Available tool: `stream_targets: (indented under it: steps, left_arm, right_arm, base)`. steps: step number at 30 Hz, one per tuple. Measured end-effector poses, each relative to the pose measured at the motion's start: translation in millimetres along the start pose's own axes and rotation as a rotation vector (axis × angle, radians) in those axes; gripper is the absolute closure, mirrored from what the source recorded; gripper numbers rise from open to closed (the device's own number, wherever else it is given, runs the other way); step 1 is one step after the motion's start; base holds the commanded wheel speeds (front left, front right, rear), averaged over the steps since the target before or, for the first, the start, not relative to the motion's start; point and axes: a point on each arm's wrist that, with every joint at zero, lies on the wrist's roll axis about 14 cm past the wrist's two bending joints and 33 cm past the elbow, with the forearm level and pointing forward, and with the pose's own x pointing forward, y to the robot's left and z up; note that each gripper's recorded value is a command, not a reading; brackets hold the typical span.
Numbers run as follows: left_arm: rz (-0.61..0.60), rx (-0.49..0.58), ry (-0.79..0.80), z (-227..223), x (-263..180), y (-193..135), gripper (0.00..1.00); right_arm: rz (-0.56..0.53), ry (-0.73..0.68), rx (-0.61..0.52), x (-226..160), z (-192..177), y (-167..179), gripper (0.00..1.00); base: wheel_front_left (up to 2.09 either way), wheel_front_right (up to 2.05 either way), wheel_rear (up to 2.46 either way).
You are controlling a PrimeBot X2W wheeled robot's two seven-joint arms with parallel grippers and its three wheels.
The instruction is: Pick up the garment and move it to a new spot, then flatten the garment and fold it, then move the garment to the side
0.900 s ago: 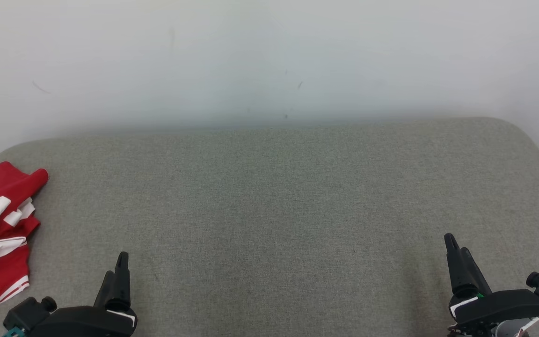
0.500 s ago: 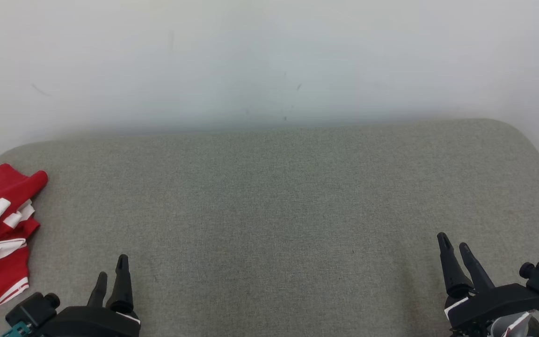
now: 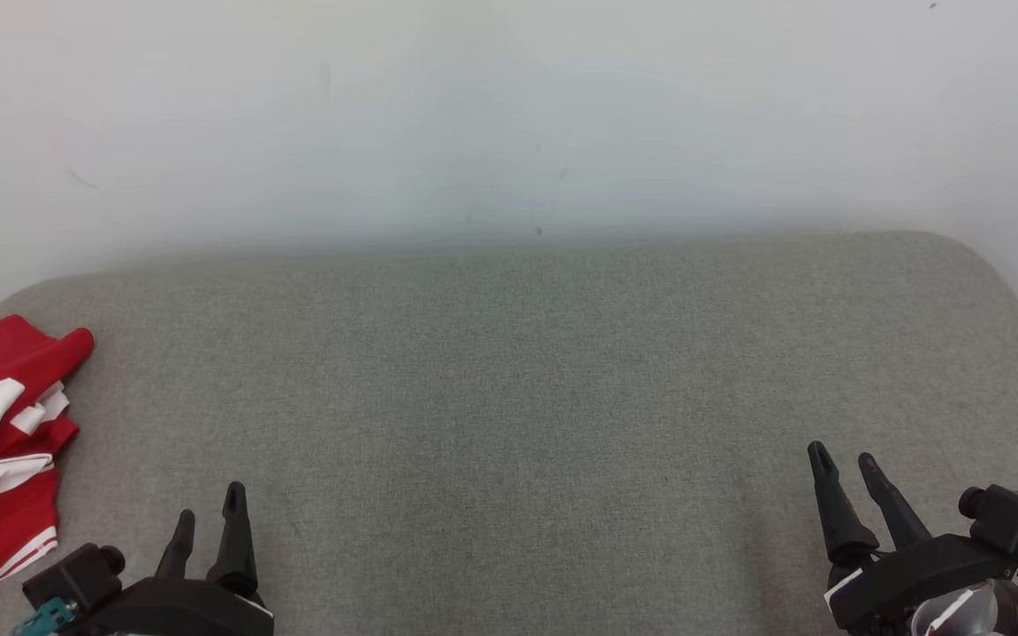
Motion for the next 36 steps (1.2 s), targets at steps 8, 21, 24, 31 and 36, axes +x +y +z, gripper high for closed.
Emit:
stream_targets:
  steps: [8,21,24,31,36]
  left_arm:
    - [0.007,0.069,-0.008,0,-4,3,0.00]
    - [0.026,0.183,-0.034,4,-7,7,0.00]
    - [0.029,0.205,-0.041,6,-8,7,0.00]
    - [0.060,0.237,-0.056,10,-9,16,0.00]
    - [0.035,0.280,-0.061,11,-11,15,0.00]
  right_arm:
    - [0.009,0.000,-0.069,-2,2,3,0.00]
    - [0.011,-0.004,-0.183,-4,5,4,0.00]
    - [0.011,-0.006,-0.208,-4,5,4,0.00]
    - [0.015,-0.005,-0.253,-4,5,5,0.00]
    - [0.013,-0.007,-0.296,-4,5,4,0.00]
  base:
    - [0.00,0.00,0.00]
    - [0.00,0.00,0.00]
    - [0.00,0.00,0.00]
    - [0.00,0.00,0.00]
    - [0.00,0.00,0.00]
